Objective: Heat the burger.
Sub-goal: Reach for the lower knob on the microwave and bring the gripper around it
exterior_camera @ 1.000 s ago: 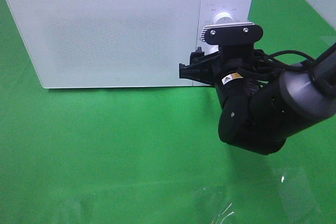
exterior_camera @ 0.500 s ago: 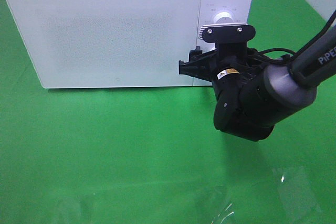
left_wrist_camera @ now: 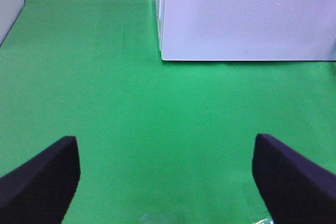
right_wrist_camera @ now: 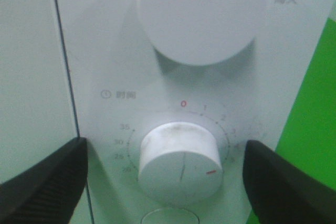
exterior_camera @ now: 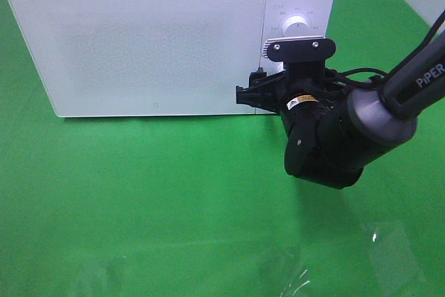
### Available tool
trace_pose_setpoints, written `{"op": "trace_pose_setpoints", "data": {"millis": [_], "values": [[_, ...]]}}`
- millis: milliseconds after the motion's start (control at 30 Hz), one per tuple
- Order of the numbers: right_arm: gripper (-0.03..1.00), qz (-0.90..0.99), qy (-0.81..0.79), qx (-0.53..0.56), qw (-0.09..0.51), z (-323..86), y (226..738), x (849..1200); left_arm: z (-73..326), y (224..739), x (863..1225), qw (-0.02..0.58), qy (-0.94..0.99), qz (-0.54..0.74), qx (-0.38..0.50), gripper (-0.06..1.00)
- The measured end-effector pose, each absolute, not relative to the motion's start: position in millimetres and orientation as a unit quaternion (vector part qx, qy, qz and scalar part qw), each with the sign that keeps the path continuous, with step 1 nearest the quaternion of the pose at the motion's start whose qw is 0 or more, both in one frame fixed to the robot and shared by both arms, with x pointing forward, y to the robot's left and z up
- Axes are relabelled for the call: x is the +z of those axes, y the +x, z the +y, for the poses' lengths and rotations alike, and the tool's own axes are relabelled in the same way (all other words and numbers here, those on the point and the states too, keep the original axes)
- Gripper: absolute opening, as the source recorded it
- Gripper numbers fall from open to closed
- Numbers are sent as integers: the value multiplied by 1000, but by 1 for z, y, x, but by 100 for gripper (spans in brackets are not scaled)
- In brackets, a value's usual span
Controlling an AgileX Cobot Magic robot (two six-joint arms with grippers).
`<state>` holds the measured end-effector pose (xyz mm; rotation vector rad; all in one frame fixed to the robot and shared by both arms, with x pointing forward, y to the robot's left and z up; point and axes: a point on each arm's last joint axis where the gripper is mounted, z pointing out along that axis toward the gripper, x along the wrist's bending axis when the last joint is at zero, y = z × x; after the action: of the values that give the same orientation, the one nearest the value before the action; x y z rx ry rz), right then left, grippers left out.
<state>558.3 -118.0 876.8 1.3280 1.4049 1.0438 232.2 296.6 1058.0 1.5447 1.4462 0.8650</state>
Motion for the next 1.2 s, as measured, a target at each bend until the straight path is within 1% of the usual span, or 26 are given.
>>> {"op": "trace_pose_setpoints", "data": {"millis": [133,167,200,233,267,333,367,400,433,467,1200], "values": [[76,569,538,423,455,-118,558,877,297,232,1058,415,615,576,344,82],[74,569,538,424,456,-118,558,877,297,232,1058,415,615,576,344,82],[74,569,538,424,456,-118,558,877,297,232,1058,415,615,576,344,82],[70,568,537,424,457,-118,558,877,297,232,1058,415,615,576,344,82],[70,568,537,424,457,-118,558,877,297,232,1058,415,615,576,344,82],[59,568,536,425,458,-118,558,877,297,232,1058,415,615,576,344,82],[59,568,536,425,458,-118,558,877,297,232,1058,415,615,576,344,82],[49,566,538,424,459,-118,558,878,297,232,1058,415,615,576,344,82],[49,566,538,424,459,-118,558,878,297,232,1058,415,615,576,344,82],[41,562,541,423,462,-120,558,878,297,232,1058,415,615,576,344,82],[41,556,544,430,459,-120,558,877,297,232,1058,415,615,576,344,82]]}}
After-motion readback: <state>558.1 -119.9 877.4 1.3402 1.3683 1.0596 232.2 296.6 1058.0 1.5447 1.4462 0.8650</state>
